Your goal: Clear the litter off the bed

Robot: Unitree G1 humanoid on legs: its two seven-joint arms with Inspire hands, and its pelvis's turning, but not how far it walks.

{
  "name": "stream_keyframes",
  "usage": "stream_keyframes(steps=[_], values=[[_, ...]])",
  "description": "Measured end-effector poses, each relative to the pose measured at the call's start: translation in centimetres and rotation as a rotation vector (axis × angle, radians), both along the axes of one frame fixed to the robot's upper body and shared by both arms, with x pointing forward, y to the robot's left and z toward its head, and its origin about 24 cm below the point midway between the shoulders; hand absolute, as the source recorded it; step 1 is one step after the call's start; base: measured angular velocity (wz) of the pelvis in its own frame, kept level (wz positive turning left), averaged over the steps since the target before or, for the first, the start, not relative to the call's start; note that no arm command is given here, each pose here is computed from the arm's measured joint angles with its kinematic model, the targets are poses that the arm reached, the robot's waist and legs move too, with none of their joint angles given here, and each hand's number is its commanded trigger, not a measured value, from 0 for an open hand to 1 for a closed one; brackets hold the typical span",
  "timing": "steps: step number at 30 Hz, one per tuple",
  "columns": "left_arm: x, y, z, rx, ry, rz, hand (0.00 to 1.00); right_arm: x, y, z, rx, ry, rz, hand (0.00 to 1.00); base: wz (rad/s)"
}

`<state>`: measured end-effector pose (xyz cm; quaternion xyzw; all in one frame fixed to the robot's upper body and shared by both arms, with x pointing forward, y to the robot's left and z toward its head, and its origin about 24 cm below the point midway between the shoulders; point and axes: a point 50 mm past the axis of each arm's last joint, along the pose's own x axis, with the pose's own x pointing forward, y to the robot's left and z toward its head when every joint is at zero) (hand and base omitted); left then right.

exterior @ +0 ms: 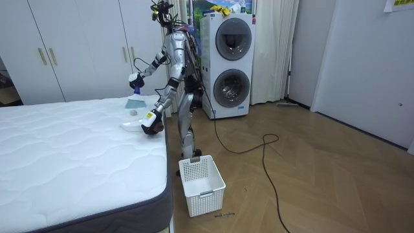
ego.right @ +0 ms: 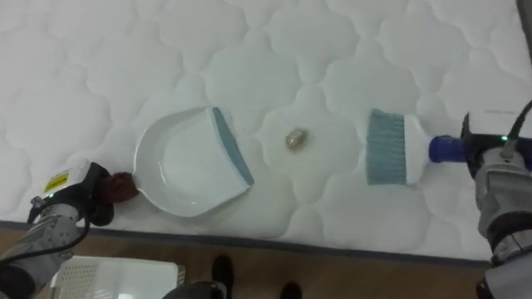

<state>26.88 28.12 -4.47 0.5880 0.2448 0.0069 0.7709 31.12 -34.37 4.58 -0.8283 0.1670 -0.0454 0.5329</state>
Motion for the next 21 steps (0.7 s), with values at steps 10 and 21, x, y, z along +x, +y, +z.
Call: stream_keyframes(steps=[10,21], values=[[0.4,0.0,0.6,0.011,-0.028,-0.009,1.0,2.8,2.4,2.7,-0.173,-0.026,0.162,1.0,0.01],[0.5,-0.1,0.6,0.017,-0.023,-0.021,1.0,3.0,2.6,2.8,-0.195,0.002,0.165,1.0,-0.02]])
